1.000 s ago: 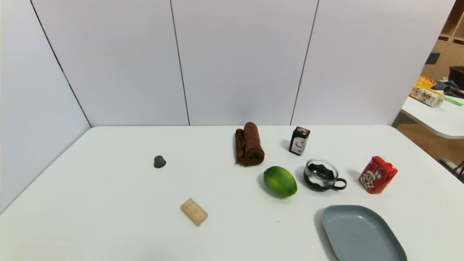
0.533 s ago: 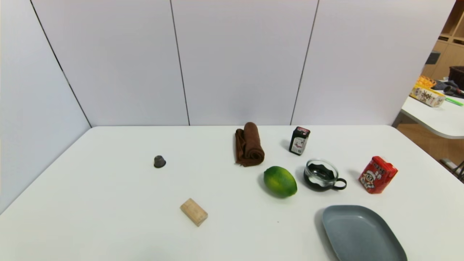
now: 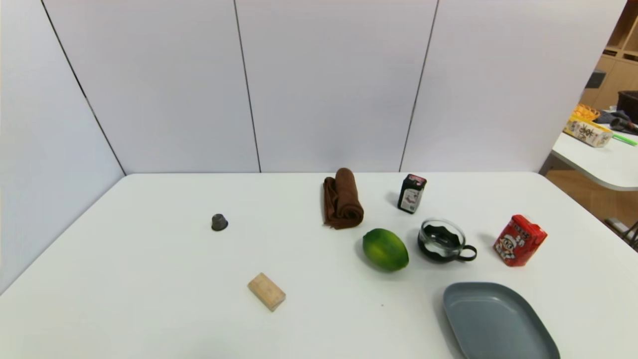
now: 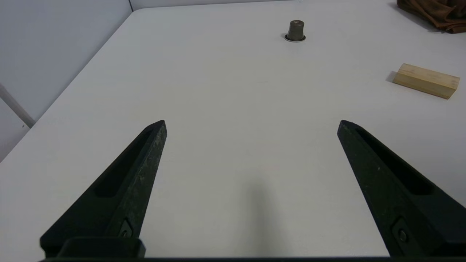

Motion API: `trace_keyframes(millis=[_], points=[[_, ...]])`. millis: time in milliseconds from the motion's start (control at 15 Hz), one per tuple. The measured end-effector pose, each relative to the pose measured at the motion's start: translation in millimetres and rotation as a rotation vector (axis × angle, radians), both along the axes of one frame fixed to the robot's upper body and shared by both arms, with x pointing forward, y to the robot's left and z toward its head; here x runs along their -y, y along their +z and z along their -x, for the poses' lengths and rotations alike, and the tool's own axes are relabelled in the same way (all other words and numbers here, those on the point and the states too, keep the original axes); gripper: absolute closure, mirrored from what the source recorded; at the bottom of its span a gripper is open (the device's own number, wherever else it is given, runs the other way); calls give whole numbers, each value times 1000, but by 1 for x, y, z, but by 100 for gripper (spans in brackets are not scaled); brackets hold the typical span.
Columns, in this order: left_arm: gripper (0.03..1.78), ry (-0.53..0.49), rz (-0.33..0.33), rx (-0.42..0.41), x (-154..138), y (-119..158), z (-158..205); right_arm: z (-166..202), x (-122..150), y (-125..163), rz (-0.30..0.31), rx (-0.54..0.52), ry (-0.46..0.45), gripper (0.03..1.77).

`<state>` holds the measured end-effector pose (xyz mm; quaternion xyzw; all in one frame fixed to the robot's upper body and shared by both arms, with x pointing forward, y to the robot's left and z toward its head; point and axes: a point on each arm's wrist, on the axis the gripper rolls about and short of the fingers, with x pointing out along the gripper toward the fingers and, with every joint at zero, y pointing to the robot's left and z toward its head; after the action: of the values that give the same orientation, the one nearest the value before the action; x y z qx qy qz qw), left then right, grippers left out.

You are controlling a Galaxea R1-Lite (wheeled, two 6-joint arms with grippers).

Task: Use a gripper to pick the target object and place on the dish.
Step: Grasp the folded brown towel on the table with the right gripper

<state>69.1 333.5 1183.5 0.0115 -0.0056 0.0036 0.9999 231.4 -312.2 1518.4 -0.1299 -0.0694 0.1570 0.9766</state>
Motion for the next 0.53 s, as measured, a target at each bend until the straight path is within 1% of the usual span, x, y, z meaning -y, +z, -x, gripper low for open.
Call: trace_keyframes(millis=[200,333,400,533], points=[[12,0,0,0,0,0,0,-45,-29,14,4,-39,95,9],[12,0,0,0,0,0,0,-72,-60,11,9,-87,132,9],[12,0,0,0,0,0,0,-84,-76,6,15,-118,133,9],[12,0,0,0,0,0,0,-106,-109,-11,31,-201,107,9]])
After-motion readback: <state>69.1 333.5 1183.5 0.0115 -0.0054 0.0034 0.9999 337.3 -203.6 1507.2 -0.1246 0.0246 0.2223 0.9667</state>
